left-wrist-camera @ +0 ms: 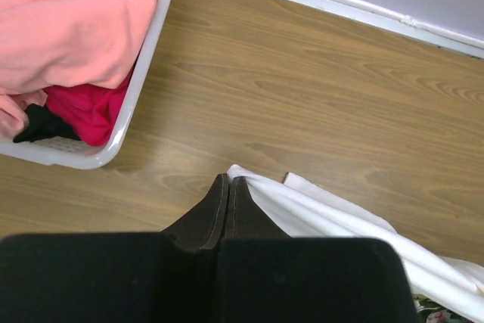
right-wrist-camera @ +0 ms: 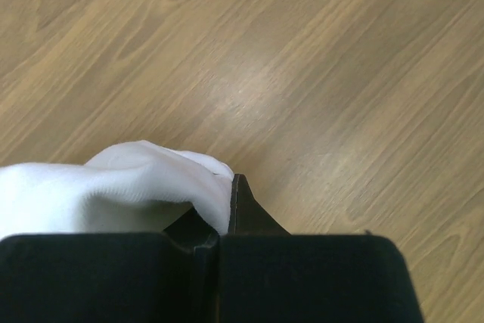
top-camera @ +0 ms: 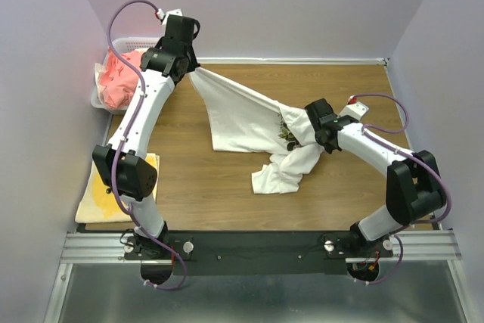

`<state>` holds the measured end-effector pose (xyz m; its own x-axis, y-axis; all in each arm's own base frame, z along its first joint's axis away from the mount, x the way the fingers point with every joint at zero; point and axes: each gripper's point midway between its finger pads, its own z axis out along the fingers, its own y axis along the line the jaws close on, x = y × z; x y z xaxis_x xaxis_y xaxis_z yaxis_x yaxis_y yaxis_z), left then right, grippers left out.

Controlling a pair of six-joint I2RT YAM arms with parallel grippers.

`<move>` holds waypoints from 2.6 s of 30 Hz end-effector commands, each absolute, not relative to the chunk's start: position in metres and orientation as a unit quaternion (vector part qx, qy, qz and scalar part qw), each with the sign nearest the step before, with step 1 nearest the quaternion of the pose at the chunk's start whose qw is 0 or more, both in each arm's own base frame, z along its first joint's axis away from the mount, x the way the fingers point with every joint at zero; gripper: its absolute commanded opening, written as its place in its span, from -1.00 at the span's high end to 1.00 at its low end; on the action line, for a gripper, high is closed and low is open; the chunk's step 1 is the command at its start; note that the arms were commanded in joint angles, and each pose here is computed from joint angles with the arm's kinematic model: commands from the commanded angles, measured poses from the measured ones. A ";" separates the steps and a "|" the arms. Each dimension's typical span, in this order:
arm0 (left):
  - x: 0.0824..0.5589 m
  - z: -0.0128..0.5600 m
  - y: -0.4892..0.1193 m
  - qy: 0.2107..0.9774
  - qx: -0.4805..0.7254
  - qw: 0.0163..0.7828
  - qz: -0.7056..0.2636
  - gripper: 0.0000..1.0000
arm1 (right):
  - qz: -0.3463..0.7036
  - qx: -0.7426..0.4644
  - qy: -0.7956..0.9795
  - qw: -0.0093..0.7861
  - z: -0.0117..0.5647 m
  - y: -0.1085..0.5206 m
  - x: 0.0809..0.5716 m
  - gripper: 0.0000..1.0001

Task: Fold and stack the t-shirts
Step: Flatten the tshirt out

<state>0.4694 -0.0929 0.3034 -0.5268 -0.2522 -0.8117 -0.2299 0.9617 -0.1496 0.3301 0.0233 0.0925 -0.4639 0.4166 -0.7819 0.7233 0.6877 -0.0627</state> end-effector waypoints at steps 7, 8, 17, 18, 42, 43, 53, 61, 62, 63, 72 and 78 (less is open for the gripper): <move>0.465 0.337 -0.019 0.822 -0.233 0.515 0.075 1.00 | -0.245 0.329 0.848 0.336 0.082 0.003 0.293 0.63; 0.465 0.339 -0.017 0.820 -0.234 0.517 0.078 1.00 | -0.245 0.327 0.850 0.333 0.083 0.003 0.292 0.42; 0.476 0.349 -0.022 0.817 -0.222 0.528 0.060 1.00 | -0.227 0.318 0.822 0.414 0.157 0.005 0.331 -0.29; 0.479 0.346 -0.024 0.821 -0.215 0.527 0.058 1.00 | -0.224 0.311 0.825 0.415 0.161 0.008 0.336 -0.29; 0.516 0.240 -0.076 0.893 -0.132 0.429 -0.011 1.00 | 0.093 0.114 0.898 0.414 0.167 0.155 0.410 -0.61; 0.516 0.240 -0.076 0.893 -0.132 0.429 -0.011 1.00 | 0.095 0.106 0.903 0.406 0.160 0.159 0.410 -0.53; 0.511 0.205 -0.076 0.911 -0.126 0.394 0.002 1.00 | 0.087 0.037 0.930 0.356 0.112 0.196 0.420 -0.40; 0.510 0.192 -0.073 0.916 -0.121 0.383 0.012 1.00 | 0.083 -0.036 0.935 0.342 0.095 0.228 0.417 -0.45; 0.510 0.191 -0.073 0.916 -0.121 0.381 0.013 1.00 | 0.079 -0.043 0.935 0.344 0.095 0.232 0.418 -0.46; 0.510 0.189 -0.073 0.917 -0.120 0.380 0.015 1.00 | 0.077 -0.054 0.933 0.348 0.095 0.241 0.420 -0.46; 0.507 0.179 -0.073 0.923 -0.118 0.367 0.017 1.00 | -0.009 -0.090 0.928 0.361 0.079 0.239 0.446 -0.47; 0.503 0.172 -0.072 0.925 -0.117 0.360 0.019 1.00 | -0.072 -0.107 0.926 0.355 0.057 0.228 0.462 -0.46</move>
<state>0.5056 -0.0729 0.1826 -0.6957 -0.2136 -0.6858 -0.2392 0.9692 -0.0591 0.4482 0.2477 0.0731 -0.7244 -0.1632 -0.6698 -0.1715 0.9837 -0.0542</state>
